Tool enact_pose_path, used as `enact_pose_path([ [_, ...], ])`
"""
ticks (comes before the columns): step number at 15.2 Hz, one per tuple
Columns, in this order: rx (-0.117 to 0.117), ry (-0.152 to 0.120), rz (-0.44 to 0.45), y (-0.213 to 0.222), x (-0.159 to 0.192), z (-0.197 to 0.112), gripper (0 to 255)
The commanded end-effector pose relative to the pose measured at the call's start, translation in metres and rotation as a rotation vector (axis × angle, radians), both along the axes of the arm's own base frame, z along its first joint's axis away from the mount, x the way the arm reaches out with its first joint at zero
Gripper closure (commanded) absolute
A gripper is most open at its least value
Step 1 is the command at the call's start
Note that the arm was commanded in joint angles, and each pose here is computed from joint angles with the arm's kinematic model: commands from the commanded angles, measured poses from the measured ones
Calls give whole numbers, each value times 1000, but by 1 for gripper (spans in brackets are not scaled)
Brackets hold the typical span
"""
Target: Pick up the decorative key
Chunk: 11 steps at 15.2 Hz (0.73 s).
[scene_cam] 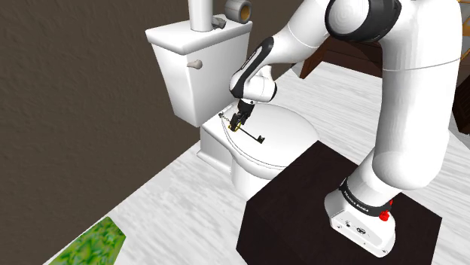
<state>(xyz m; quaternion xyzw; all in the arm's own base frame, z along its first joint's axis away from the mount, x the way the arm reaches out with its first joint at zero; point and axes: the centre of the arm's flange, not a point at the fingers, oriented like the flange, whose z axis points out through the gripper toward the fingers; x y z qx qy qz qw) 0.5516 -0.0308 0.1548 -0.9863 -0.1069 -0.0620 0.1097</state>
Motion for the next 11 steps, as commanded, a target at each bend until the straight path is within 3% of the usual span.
enact_pose_path([
  [1,0,0,0,0,1,-7,0],
  [2,0,0,0,0,1,-7,0],
  [3,0,0,0,0,1,-8,255],
  [11,0,0,0,0,1,-8,255],
])
